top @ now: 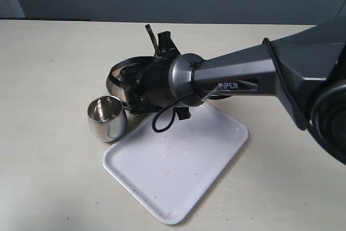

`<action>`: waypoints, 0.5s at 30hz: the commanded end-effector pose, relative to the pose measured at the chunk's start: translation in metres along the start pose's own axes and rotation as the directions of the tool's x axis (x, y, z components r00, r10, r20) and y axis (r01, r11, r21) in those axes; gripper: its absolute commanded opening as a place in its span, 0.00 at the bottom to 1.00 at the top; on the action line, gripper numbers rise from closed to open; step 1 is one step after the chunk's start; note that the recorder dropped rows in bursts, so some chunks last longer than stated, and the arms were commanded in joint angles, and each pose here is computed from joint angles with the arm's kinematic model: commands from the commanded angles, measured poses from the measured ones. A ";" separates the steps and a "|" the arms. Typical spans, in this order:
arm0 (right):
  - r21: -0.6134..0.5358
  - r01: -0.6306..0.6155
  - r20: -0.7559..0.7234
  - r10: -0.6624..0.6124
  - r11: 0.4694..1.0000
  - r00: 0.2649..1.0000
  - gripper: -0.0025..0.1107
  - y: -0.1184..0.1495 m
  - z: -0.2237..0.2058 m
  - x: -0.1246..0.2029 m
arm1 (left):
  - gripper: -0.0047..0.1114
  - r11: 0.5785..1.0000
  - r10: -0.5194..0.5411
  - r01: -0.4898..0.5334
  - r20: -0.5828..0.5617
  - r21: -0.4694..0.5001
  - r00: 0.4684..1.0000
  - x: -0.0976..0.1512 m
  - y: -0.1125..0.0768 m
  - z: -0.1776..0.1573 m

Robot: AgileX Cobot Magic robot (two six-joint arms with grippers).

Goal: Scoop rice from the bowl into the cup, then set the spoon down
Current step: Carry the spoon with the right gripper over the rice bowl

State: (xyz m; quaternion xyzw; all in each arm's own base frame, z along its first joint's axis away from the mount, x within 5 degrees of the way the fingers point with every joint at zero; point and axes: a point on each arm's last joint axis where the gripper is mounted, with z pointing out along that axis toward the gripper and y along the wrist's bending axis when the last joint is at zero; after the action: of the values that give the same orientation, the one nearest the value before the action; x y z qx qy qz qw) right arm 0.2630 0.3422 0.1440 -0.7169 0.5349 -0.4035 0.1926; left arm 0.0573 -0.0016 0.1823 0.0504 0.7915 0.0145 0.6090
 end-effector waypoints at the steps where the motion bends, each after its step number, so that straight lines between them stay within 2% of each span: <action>1: -0.049 0.019 0.043 -0.017 0.999 0.999 0.02 0.003 -0.001 -0.004 | 0.04 1.000 -0.005 0.005 0.012 0.001 1.000 -0.002 0.000 0.000; 15: -0.053 0.010 0.042 -0.008 0.999 0.999 0.02 0.001 -0.002 -0.002 | 0.04 1.000 -0.005 0.005 0.012 0.001 1.000 -0.002 0.000 0.000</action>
State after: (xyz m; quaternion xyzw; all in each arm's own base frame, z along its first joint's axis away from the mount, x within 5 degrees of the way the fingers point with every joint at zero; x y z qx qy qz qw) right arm 0.2601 0.3443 0.1404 -0.7347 0.5327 -0.3787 0.1820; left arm 0.0573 -0.0016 0.1823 0.0504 0.7915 0.0145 0.6090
